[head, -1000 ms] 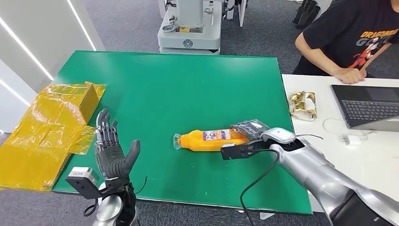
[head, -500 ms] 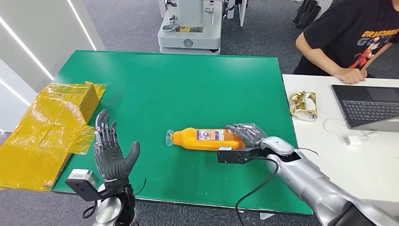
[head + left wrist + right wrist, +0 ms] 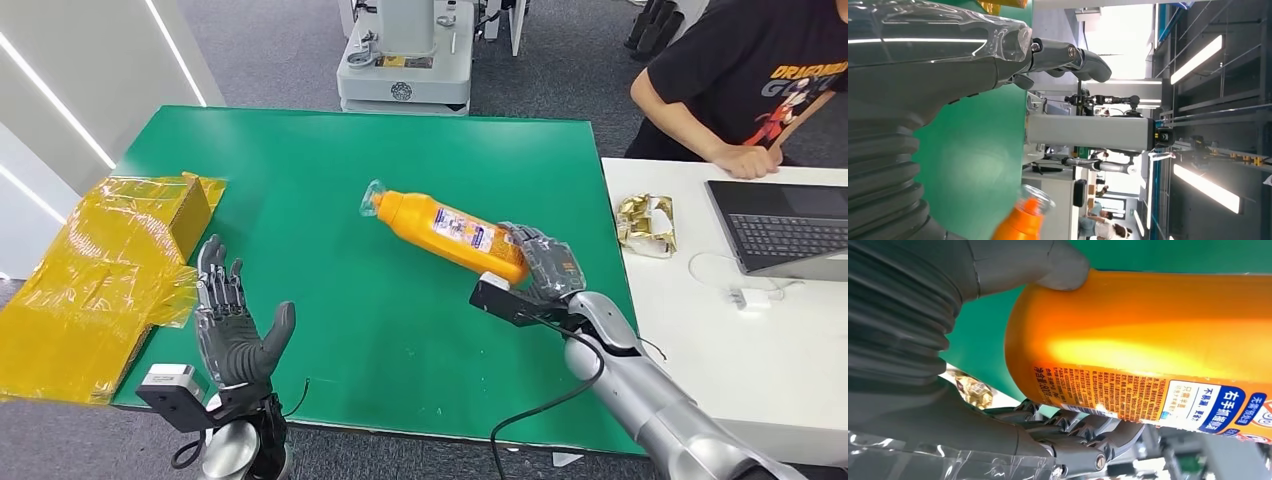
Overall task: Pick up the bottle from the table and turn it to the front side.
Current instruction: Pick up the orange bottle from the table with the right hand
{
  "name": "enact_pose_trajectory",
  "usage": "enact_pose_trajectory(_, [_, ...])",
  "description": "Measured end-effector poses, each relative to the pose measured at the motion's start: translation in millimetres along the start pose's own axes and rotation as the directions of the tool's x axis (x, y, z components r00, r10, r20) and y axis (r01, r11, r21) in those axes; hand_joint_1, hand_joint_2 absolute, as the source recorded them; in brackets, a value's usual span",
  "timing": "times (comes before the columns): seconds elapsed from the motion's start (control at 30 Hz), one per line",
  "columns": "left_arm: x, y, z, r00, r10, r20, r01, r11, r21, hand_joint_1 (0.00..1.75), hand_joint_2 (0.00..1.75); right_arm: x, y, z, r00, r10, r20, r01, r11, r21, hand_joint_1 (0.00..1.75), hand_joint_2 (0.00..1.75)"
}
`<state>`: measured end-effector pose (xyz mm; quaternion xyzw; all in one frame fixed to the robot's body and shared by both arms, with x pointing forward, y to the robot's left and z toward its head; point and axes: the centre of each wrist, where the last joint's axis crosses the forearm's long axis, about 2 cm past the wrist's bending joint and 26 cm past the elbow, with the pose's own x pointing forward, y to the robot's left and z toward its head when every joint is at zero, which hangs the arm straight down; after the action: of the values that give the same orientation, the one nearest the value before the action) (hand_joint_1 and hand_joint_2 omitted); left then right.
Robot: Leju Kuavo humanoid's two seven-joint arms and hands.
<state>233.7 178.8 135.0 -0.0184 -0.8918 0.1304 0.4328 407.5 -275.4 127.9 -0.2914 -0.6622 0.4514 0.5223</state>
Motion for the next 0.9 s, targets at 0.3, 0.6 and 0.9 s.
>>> enact_pose_trajectory(0.3, [0.6,-2.9,-8.0,1.0,-0.008,0.019,0.008,1.0,0.024,0.0,1.75,-4.1,30.2,39.1,0.988,-0.148,0.032,0.152,0.968,-0.2,1.75,1.75])
enact_pose_trajectory(0.6, [-1.2,-14.6,-18.1,0.962,0.262,-0.075,-0.267,0.961,-0.066,0.0,1.75,6.5,48.2,58.5,0.979,-0.159,0.127,0.186,0.954,-0.236,1.75,1.75])
enact_pose_trajectory(0.9, [-13.5,-38.6,-25.4,0.855,0.451,-0.257,-0.51,0.823,-0.251,0.0,1.75,30.0,62.4,65.6,0.953,-0.067,0.296,0.142,0.96,-0.24,1.75,1.75])
